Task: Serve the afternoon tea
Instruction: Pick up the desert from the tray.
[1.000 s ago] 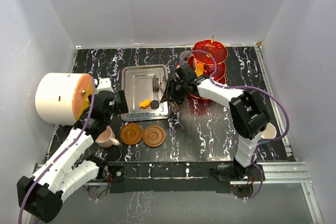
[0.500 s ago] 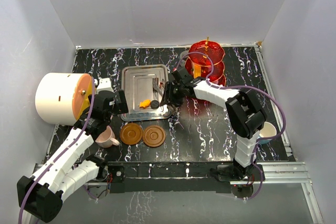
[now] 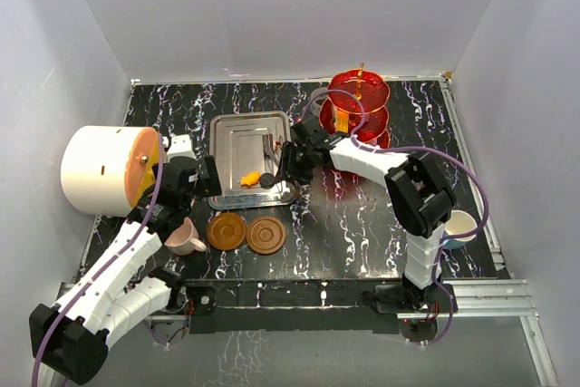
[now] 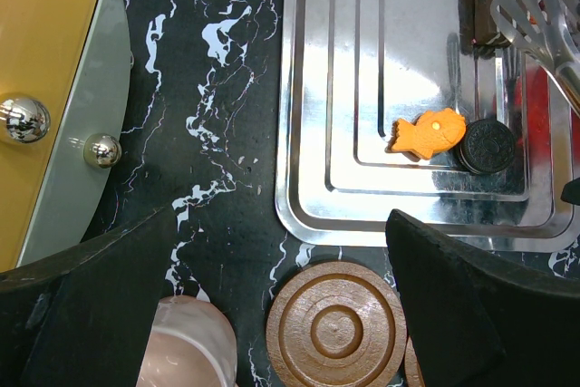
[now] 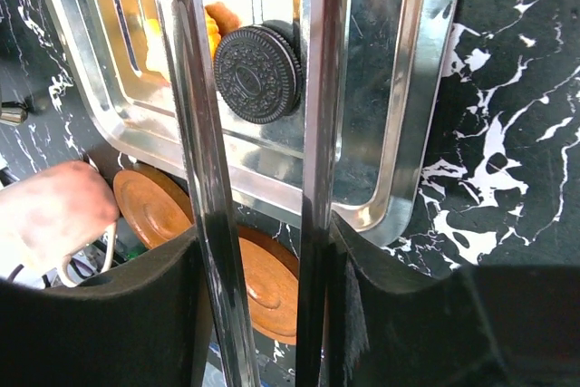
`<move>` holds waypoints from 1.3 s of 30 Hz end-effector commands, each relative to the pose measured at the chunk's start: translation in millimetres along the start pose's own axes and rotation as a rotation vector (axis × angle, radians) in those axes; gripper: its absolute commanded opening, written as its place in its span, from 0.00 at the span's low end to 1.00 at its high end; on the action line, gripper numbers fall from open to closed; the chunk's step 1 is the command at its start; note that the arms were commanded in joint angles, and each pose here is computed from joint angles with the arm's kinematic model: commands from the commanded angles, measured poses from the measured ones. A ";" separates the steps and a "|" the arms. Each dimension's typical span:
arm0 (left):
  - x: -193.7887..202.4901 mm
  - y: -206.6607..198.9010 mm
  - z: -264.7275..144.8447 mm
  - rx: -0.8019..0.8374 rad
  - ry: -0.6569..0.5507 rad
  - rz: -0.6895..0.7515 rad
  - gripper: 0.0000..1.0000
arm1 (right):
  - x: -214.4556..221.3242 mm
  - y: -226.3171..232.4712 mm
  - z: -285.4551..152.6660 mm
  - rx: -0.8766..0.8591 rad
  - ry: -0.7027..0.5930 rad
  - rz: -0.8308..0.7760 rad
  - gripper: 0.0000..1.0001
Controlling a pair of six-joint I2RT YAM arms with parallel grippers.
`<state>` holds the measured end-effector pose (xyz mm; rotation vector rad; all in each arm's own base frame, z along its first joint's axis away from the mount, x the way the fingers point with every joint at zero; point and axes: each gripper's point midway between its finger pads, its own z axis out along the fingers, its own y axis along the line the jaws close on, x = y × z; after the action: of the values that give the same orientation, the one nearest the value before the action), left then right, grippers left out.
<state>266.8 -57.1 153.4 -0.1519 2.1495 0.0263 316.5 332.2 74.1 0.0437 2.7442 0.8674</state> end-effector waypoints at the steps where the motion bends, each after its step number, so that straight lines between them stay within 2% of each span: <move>1: -7.9 1.3 -3.0 -0.003 -0.027 0.000 0.99 | 3.1 14.6 -1.3 -0.011 0.028 -0.018 0.39; 8: -8.3 0.7 -3.4 0.001 -0.028 -0.001 0.99 | 10.2 20.6 -11.6 -0.020 0.031 -0.047 0.29; 19: -7.9 0.5 -3.0 0.001 -0.026 0.000 0.99 | 31.2 58.8 -30.0 -0.151 0.124 -0.163 0.29; 27: -7.1 -0.4 -2.8 0.005 -0.022 0.000 0.99 | 30.3 68.7 -26.3 -0.155 0.141 -0.208 0.30; 39: -8.6 0.1 -4.0 0.005 -0.029 -0.005 0.99 | -9.5 76.1 -42.2 -0.063 -0.068 -0.111 0.35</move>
<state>266.8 -57.0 153.5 -0.1520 2.1491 0.0261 289.8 364.8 112.5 -0.1860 2.7682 0.8998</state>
